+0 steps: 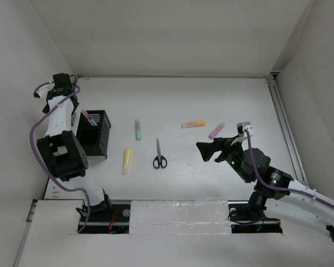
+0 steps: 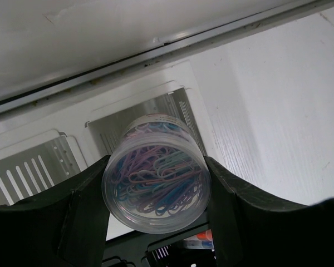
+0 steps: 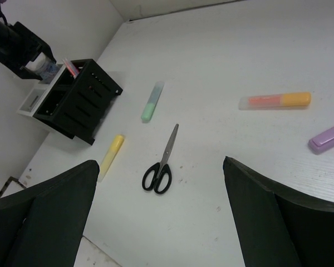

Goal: Sort the stationery into containers
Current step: Place the stationery in the storage box.

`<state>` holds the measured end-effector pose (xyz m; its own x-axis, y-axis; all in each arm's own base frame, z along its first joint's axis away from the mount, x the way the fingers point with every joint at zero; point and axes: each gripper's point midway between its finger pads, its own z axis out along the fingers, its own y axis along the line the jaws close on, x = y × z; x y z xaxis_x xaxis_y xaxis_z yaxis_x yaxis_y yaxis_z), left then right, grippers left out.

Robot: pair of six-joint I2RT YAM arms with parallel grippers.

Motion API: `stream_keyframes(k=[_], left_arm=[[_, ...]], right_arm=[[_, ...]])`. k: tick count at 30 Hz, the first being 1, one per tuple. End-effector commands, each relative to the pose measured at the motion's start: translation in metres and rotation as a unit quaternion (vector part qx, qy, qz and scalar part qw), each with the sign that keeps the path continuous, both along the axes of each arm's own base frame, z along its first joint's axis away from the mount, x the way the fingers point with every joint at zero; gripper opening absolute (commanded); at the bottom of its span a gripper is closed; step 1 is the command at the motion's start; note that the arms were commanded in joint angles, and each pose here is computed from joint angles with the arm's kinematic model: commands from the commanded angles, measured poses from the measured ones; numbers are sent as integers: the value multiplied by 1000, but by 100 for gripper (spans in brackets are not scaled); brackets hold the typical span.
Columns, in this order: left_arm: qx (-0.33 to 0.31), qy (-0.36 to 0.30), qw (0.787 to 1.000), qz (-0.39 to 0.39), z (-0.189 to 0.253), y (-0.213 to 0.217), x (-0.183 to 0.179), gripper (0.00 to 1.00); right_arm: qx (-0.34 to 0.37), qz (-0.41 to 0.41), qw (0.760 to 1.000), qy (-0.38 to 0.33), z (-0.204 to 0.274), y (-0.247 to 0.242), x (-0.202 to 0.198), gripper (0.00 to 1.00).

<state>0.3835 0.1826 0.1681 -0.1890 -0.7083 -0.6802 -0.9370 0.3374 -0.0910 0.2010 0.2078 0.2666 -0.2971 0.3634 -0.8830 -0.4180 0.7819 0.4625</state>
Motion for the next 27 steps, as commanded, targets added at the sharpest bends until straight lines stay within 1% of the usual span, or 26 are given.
stream_keyframes(k=[1, 6, 7, 10, 11, 14, 15, 17, 18, 19, 22, 26, 27], left_arm=[[1, -13, 1000, 6, 1, 1, 2, 0], [1, -13, 1000, 6, -1, 0, 0, 0], [1, -13, 1000, 6, -1, 0, 0, 4], [-3, -14, 1000, 4, -4, 0, 3, 11], [-3, -14, 1000, 4, -4, 0, 3, 17], [-7, -15, 1000, 1, -4, -2, 4, 25], [-7, -15, 1000, 1, -4, -2, 4, 33], [-5, -21, 1000, 1, 1, -2, 3, 41], [0, -20, 1000, 4, 1, 0, 2, 47], [-2, -23, 1000, 7, 1, -1, 3, 58], [0, -28, 1000, 7, 5, -1, 2, 69], [4, -34, 999, 3, 13, -1, 0, 70], [10, -37, 999, 6, 18, 0, -1, 77]], right_arm=[[47, 4, 998, -32, 39, 2, 1, 99], [42, 9, 999, -29, 36, 6, 2, 99], [46, 9, 998, -31, 38, 7, 2, 99], [46, 9, 998, -31, 38, 7, 2, 99], [46, 9, 998, -31, 38, 7, 2, 99], [42, 13, 999, -29, 33, 8, 1, 99], [42, 13, 999, -29, 33, 8, 1, 99], [42, 13, 999, -29, 33, 8, 1, 99], [42, 13, 999, -29, 33, 8, 1, 99], [50, 13, 998, -29, 36, 7, 0, 99], [46, 13, 998, -26, 32, 7, 0, 99], [46, 13, 998, -26, 32, 7, 0, 99], [46, 13, 998, -26, 32, 7, 0, 99]])
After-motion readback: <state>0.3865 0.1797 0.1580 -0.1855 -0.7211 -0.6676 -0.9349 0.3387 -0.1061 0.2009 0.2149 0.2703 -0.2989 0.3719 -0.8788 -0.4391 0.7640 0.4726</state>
